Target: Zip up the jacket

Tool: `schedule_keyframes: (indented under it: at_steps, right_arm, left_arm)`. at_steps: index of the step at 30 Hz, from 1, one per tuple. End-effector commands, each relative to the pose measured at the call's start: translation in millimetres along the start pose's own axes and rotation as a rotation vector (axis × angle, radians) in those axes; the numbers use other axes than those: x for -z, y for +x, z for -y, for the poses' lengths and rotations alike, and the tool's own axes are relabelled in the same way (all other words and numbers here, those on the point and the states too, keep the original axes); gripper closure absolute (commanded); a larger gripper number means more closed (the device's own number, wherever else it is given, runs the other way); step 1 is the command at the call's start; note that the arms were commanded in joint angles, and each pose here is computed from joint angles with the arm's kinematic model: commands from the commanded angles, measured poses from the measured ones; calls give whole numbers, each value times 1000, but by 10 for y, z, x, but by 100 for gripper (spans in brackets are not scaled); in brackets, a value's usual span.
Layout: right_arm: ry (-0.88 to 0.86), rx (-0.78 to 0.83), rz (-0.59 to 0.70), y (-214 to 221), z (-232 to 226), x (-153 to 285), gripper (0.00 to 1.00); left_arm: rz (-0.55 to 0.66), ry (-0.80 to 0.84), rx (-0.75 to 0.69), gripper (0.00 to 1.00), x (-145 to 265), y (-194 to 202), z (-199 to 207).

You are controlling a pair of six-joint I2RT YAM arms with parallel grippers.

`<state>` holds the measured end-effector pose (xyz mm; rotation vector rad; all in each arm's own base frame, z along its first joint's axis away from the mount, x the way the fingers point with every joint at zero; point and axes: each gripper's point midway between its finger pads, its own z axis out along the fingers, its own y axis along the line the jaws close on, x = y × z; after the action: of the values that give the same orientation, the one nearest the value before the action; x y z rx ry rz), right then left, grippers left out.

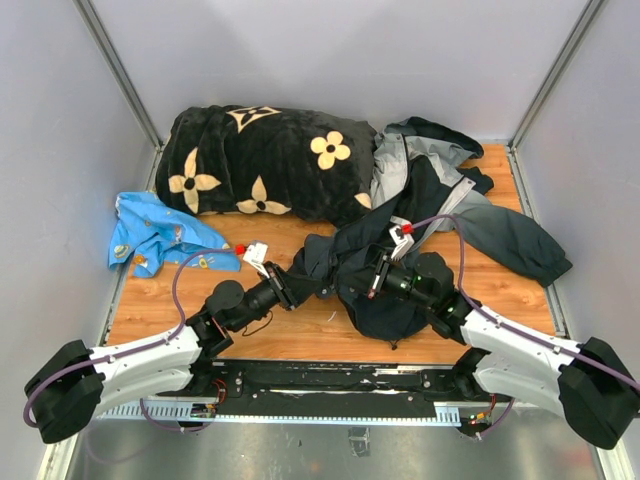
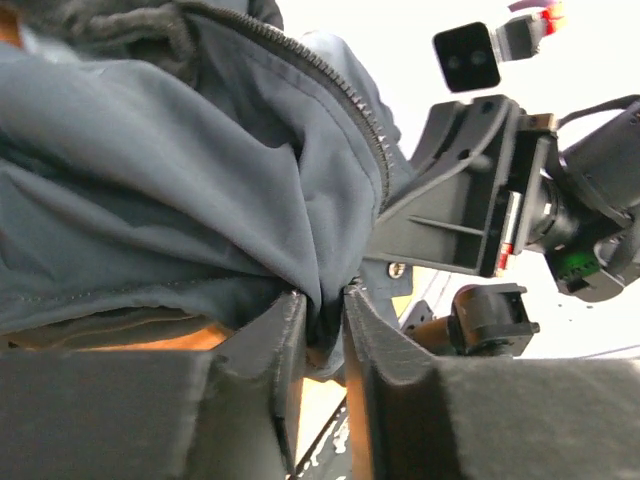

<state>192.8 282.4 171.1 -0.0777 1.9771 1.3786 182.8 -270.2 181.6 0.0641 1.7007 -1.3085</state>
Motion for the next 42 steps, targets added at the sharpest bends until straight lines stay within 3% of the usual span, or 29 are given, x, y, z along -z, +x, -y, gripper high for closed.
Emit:
schedule_keyframes:
  at_steps: [1, 7, 16, 27, 30, 34, 42]
  right_arm:
    - [-67, 53, 25, -17, -92, -20, 99]
    - [-75, 54, 20, 33, -58, -51, 99]
    - [-83, 49, 5, 115, -25, -83, 99]
    - [-124, 58, -34, 213, -124, -128, 99]
    - [-125, 59, -42, 235, -129, -134, 99]
    - [-119, 64, -30, 211, -122, -136, 99]
    - [-109, 83, 7, 101, -157, -157, 99]
  left_arm:
    - [-23, -114, 156, 70, -4, 65, -120]
    - [-66, -200, 300, 44, 55, 197, -231]
    - [-72, -177, 414, 43, 87, 202, -138]
    - [-52, -144, 428, 61, 11, 159, -84]
    - [-55, -135, 422, 74, 5, 160, -68]
    - [-82, -112, 405, 99, 21, 193, -23]
    - [-157, -46, 341, 100, 64, 284, 103]
